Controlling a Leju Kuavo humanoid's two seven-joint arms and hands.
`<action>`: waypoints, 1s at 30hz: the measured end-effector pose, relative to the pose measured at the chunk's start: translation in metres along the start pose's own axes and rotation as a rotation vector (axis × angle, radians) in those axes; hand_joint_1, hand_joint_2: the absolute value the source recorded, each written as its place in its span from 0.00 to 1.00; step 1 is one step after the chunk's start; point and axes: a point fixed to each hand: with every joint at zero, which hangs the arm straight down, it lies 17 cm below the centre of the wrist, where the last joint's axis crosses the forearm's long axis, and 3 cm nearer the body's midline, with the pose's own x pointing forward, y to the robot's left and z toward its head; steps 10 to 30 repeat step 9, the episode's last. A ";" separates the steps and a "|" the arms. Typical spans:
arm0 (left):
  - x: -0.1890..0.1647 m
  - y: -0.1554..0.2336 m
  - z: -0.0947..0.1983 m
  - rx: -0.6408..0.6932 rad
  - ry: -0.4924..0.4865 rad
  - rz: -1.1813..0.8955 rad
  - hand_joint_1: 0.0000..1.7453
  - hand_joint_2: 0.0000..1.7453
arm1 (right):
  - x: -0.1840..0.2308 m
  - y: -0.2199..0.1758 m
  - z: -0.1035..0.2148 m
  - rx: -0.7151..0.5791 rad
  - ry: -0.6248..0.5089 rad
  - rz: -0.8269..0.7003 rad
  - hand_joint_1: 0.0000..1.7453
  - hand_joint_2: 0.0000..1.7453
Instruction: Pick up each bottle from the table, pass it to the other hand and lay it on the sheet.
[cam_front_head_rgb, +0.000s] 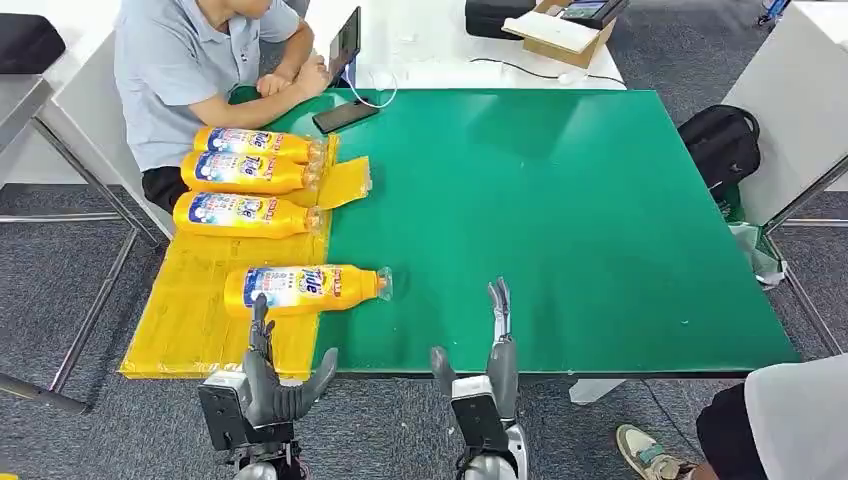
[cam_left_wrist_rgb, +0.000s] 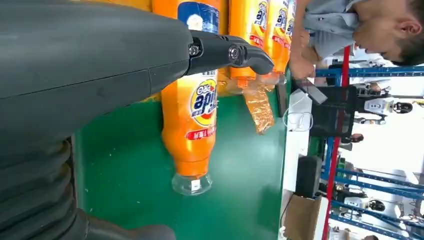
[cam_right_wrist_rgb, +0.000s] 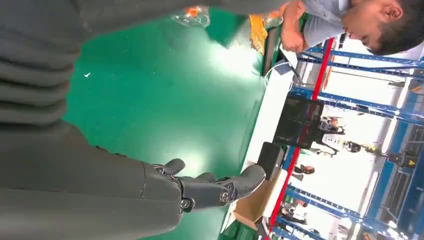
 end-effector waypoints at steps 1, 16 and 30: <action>0.000 -0.001 0.000 -0.003 0.001 -0.002 0.00 1.00 | 0.001 0.001 0.000 0.003 -0.005 0.004 0.00 1.00; -0.003 0.002 0.001 0.021 0.024 0.006 0.00 1.00 | -0.011 0.014 0.008 0.045 0.108 -0.133 0.00 1.00; -0.003 0.002 0.001 0.021 0.024 0.006 0.00 1.00 | -0.011 0.014 0.008 0.045 0.108 -0.133 0.00 1.00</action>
